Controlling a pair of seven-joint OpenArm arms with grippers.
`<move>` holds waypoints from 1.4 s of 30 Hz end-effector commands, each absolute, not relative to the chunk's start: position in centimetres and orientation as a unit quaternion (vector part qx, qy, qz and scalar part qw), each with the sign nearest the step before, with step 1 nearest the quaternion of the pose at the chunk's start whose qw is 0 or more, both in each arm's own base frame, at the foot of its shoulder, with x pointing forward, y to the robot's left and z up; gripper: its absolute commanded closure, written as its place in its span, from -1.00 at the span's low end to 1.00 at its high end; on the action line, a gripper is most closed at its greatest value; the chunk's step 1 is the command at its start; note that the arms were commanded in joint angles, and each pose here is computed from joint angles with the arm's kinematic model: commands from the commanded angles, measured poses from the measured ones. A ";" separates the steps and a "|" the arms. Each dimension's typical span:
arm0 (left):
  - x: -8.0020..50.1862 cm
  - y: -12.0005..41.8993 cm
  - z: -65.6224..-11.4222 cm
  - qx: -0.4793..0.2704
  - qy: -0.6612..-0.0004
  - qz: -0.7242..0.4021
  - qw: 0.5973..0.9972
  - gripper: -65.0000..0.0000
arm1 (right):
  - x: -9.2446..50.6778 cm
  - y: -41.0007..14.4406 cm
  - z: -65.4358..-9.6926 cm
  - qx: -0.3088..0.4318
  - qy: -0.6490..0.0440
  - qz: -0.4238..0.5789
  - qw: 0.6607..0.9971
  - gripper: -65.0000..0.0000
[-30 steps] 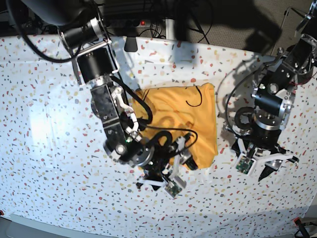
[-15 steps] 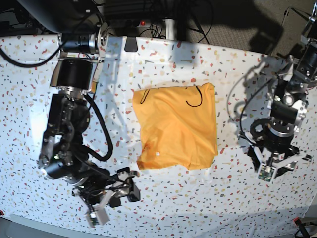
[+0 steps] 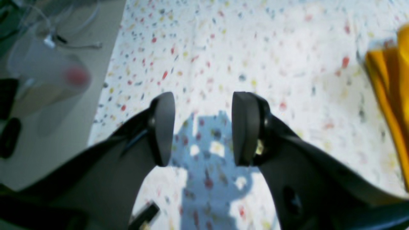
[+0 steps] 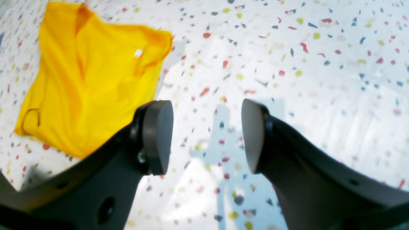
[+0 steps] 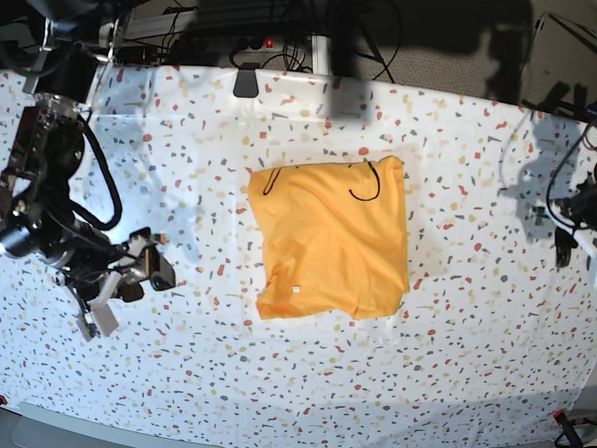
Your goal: Fold the T-shirt properly
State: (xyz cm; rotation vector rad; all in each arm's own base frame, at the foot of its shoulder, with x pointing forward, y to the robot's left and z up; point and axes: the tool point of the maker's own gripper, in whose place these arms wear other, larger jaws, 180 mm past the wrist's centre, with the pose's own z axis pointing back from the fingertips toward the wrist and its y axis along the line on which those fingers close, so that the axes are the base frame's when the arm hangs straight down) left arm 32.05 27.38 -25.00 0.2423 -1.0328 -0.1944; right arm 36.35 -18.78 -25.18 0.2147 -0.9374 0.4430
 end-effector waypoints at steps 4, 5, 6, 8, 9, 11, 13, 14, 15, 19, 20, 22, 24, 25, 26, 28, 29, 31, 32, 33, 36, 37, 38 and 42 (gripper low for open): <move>28.6 26.9 -23.6 0.126 -0.497 -0.115 0.851 0.15 | 32.9 -21.3 -24.0 0.074 -0.469 0.196 0.858 -0.05; 27.5 26.7 -24.1 0.125 -0.486 -0.119 0.857 0.15 | 31.6 -21.7 -24.4 0.076 -0.465 0.189 0.862 -0.05; 26.4 26.5 -24.8 0.124 -0.473 -0.124 0.863 0.15 | 30.1 -22.0 -25.0 0.076 -0.457 0.183 0.867 -0.05; 24.1 26.6 -26.0 0.134 -0.445 -0.138 0.875 0.15 | 26.9 -23.1 -26.3 0.060 -0.431 0.173 0.884 -0.05; 23.0 26.5 -26.5 0.140 -0.430 -0.148 0.879 0.15 | 25.2 -23.6 -27.0 0.052 -0.415 0.169 0.892 -0.05; 20.9 26.3 -27.4 0.146 -0.405 -0.158 0.889 0.15 | 21.7 -24.7 -28.1 0.035 -0.381 0.161 0.910 -0.05; 18.8 25.8 -28.2 0.138 -0.380 -0.160 0.901 0.15 | 18.4 -25.2 -28.7 0.026 -0.351 0.152 0.924 -0.05; 17.7 25.6 -28.6 0.134 -0.366 -0.164 0.906 0.15 | 16.8 -25.2 -28.8 0.026 -0.339 0.146 0.929 -0.05; 16.7 25.4 -29.1 0.130 -0.350 -0.168 0.913 0.15 | 15.2 -25.1 -28.9 0.031 -0.329 0.139 0.934 -0.05; 11.2 24.9 -31.7 0.106 -0.267 -0.152 0.946 0.15 | 9.3 -22.4 -29.0 0.090 -0.294 0.088 0.947 -0.05; 9.5 24.7 -32.4 0.096 -0.243 -0.139 0.955 0.15 | 7.9 -21.4 -29.2 0.113 -0.283 0.067 0.950 -0.05; 6.4 23.8 -33.5 0.070 -0.205 -0.122 0.969 0.15 | 5.3 -20.0 -30.0 0.142 -0.258 0.023 0.956 -0.05; 4.0 22.7 -34.7 0.039 -0.182 -0.120 0.975 0.15 | 3.0 -19.6 -31.4 0.146 -0.222 -0.009 0.964 -0.05; 3.1 22.5 -35.6 0.022 -0.173 -0.114 0.978 0.15 | 2.0 -19.6 -32.4 0.151 -0.204 -0.021 0.967 -0.05; 2.3 22.5 -36.8 0.012 -0.166 -0.108 0.980 0.15 | 1.3 -19.7 -33.5 0.158 -0.190 -0.032 0.968 -0.05; 1.2 23.1 -39.7 0.004 -0.166 -0.108 0.980 0.15 | -0.4 -19.8 -36.5 0.173 -0.157 -0.060 0.970 -0.05; 0.7 23.7 -41.4 0.009 -0.164 -0.118 0.979 0.15 | -1.4 -19.9 -38.3 0.179 -0.138 -0.070 0.972 -0.05; -0.3 25.2 -45.5 0.028 -0.150 -0.131 0.979 0.15 | -3.8 -19.8 -42.2 0.186 -0.093 -0.078 0.975 -0.05; -0.7 25.9 -47.7 0.031 -0.144 -0.127 0.981 0.15 | -4.9 -19.6 -44.2 0.188 -0.068 -0.077 0.977 -0.05; -1.0 26.3 -49.8 0.031 -0.140 -0.119 0.982 0.15 | -6.0 -19.5 -46.1 0.191 -0.042 -0.072 0.978 -0.05; -2.7 27.0 -55.4 0.033 -0.122 -0.109 0.986 0.15 | -8.7 -19.0 -51.3 0.197 0.035 -0.049 0.979 -0.05; -3.5 27.1 -57.0 0.035 -0.110 -0.109 0.987 0.15 | -9.1 -19.0 -52.8 0.199 0.051 -0.045 0.978 -0.05; -4.4 27.0 -58.3 0.035 -0.097 -0.106 0.989 0.15 | -9.4 -18.9 -54.1 0.201 0.065 -0.044 0.976 -0.05; -6.7 26.4 -61.6 0.035 -0.074 -0.069 0.994 0.15 | -8.5 -18.9 -58.8 0.189 0.085 -0.065 0.976 -0.05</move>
